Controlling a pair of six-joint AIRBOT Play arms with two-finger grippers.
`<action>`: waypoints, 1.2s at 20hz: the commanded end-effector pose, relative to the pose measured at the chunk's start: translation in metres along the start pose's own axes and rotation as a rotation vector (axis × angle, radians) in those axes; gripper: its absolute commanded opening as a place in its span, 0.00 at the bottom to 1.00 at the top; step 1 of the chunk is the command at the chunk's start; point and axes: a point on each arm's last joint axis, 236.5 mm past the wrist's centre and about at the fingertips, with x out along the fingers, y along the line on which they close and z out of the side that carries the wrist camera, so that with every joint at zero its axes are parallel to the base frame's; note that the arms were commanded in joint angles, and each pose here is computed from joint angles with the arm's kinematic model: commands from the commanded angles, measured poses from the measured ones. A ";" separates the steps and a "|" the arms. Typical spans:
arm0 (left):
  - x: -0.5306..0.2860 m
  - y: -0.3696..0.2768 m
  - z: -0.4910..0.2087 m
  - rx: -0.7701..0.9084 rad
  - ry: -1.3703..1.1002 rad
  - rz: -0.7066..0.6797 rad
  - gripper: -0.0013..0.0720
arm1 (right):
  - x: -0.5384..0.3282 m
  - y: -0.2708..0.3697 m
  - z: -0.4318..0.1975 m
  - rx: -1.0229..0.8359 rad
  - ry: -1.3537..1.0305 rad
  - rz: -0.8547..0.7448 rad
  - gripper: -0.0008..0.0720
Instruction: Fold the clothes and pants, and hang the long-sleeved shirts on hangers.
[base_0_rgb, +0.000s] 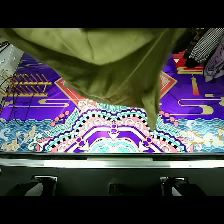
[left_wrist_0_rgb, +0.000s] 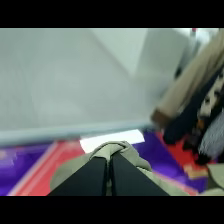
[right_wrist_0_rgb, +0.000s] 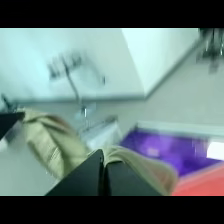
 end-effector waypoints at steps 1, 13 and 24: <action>-0.076 -0.024 0.062 0.032 -0.198 0.108 0.05 | -0.068 0.045 0.056 -0.042 -0.245 -0.025 0.06; 0.135 0.169 -0.247 -0.179 0.593 0.227 0.05 | 0.129 -0.304 -0.224 0.381 0.502 -0.542 0.06; 0.237 0.203 -0.476 -0.280 0.782 0.234 0.05 | 0.204 -0.455 -0.396 0.746 0.384 -0.650 0.07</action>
